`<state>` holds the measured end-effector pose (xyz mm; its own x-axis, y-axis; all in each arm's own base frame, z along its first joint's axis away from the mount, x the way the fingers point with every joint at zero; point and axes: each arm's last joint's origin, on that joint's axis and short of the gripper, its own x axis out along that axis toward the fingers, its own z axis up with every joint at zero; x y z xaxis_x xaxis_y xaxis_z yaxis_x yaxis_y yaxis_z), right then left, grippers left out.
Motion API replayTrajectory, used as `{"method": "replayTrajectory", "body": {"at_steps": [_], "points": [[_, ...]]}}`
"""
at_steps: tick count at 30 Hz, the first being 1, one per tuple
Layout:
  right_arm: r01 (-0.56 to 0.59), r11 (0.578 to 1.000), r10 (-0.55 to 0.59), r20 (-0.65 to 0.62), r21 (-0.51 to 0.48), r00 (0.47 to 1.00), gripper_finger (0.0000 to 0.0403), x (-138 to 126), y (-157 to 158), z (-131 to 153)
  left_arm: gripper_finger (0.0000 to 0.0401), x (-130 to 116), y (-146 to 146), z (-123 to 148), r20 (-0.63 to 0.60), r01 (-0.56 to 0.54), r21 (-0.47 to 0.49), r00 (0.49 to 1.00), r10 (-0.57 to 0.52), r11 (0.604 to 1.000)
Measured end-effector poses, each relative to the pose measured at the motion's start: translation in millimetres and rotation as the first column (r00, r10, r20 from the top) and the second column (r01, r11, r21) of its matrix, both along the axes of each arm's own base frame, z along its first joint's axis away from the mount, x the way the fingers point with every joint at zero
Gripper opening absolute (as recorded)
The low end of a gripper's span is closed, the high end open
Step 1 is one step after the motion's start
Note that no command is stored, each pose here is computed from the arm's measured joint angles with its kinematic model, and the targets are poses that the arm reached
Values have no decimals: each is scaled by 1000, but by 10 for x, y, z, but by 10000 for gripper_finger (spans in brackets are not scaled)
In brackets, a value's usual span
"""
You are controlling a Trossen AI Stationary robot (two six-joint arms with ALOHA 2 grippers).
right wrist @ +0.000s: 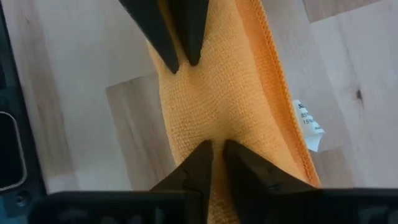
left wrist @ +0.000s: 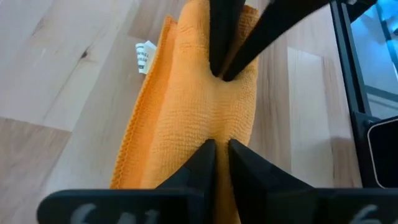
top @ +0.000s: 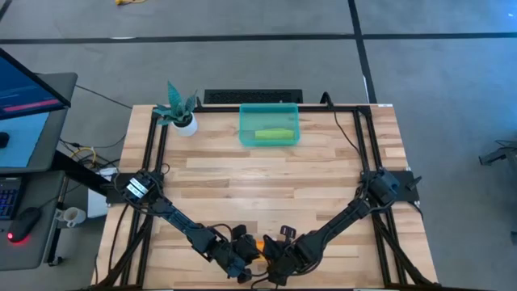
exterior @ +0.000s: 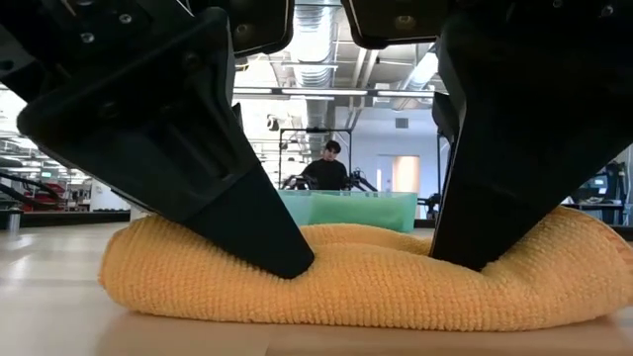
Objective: Roll towel into tight, uniform cylinder
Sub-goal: Roll the orange microfiber towel
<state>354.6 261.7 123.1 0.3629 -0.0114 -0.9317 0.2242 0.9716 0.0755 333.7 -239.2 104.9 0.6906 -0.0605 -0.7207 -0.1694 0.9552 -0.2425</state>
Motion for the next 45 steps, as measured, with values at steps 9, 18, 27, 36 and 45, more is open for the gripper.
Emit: {"method": "replayTrajectory", "body": {"at_steps": [9, 18, 27, 36, 45], "points": [[-59, 997, 58, -23, -54, 998, 101, -7, -49, 200, 35, -2, 4, -11, -6, -20, -15, 1000, 20, 1000], [-106, 931, 75, -103, -348, 992, 98, -500, -88, 597, 35, -6, 7, -19, -11, -24, -21, 1000, 24, 999], [203, 941, -121, 291, -272, 949, 98, -1082, 222, 449, 35, -7, 7, -20, -13, -22, -22, 1000, 22, 1000], [428, 903, -363, 472, -32, 803, 103, -1007, 198, 296, 35, -8, 6, -20, -13, -22, -22, 1000, 21, 1000], [388, 919, -360, 252, -71, 898, 147, -610, -196, 252, 35, -8, 4, -20, -13, -21, -22, 1000, 21, 1000]]}}
